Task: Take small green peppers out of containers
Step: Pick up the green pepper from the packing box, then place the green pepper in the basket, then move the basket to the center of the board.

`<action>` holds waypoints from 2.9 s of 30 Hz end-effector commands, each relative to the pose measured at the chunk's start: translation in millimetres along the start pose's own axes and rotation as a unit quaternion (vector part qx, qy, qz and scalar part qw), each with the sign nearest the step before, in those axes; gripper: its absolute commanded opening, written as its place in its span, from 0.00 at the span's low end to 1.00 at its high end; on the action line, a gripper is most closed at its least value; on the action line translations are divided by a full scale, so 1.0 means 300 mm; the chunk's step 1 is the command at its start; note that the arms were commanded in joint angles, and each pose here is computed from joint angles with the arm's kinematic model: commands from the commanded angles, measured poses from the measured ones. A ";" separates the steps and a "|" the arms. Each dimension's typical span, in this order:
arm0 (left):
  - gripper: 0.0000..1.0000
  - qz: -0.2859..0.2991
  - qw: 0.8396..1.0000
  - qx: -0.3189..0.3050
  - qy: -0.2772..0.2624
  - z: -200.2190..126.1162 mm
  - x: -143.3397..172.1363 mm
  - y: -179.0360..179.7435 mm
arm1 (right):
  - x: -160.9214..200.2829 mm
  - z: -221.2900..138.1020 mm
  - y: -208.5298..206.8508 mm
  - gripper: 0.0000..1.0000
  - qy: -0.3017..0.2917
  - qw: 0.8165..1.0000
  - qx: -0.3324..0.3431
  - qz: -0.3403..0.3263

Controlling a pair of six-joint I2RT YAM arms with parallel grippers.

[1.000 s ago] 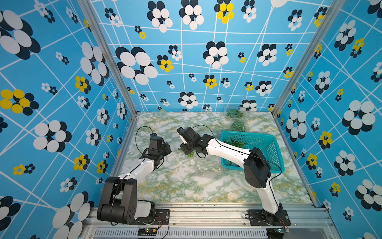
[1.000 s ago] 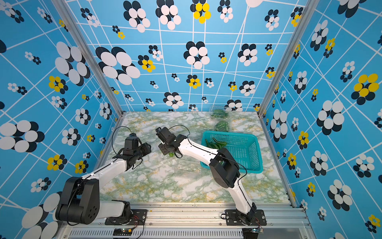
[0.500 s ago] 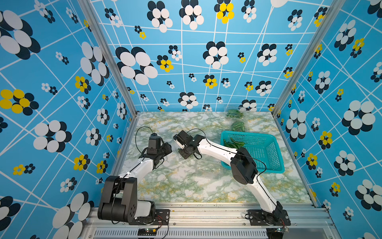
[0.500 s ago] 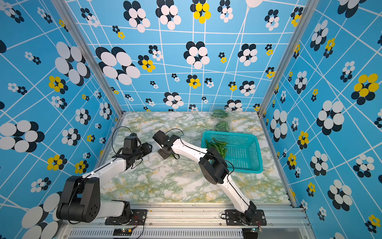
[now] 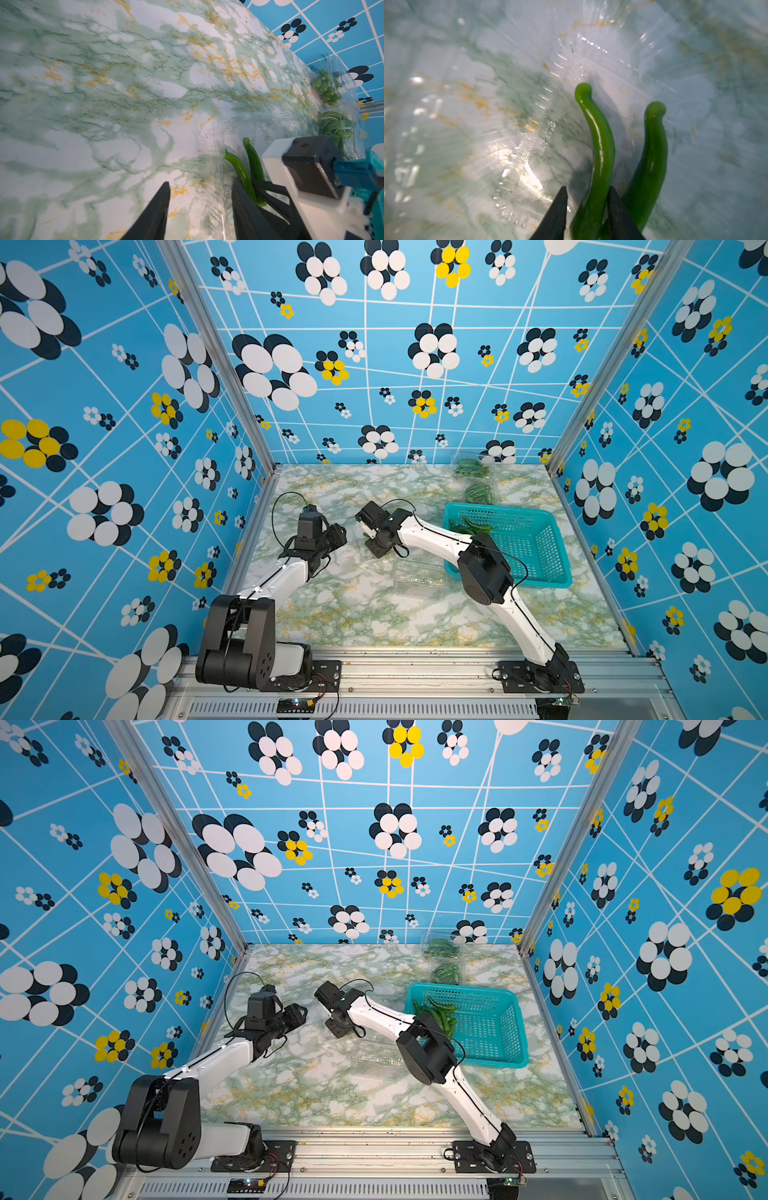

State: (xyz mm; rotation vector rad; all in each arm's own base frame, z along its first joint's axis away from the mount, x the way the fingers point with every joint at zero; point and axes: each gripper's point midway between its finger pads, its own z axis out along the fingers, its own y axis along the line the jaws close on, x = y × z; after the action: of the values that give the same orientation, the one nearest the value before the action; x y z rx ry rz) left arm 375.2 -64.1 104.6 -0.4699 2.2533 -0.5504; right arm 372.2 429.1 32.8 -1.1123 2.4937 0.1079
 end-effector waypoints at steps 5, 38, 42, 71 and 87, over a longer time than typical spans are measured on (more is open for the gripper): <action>0.50 -0.001 1.000 0.016 -0.009 -0.016 -0.020 -0.020 | 0.014 0.021 0.022 0.29 0.016 1.000 -0.015 -0.003; 0.50 0.088 0.987 0.134 -0.029 -0.070 -0.008 -0.245 | 0.011 -0.557 -0.228 0.00 -0.216 0.973 0.056 0.063; 0.50 0.130 0.980 0.148 -0.025 -0.076 0.023 -0.307 | 0.107 -0.664 -0.338 0.00 -0.257 0.955 0.108 0.098; 0.51 0.225 0.944 0.226 0.084 0.082 0.127 -0.686 | 0.559 -0.651 -0.630 0.51 -0.163 0.918 0.160 0.323; 0.50 0.219 0.929 0.273 0.124 0.438 0.068 -0.951 | 0.201 -0.473 -0.392 0.35 -0.164 0.960 0.060 0.220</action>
State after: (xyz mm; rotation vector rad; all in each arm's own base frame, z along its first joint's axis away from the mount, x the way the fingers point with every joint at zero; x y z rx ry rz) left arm 505.2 -337.3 163.4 0.3774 2.1837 -0.9710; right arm 366.2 269.7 155.9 -0.4228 2.3443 0.2641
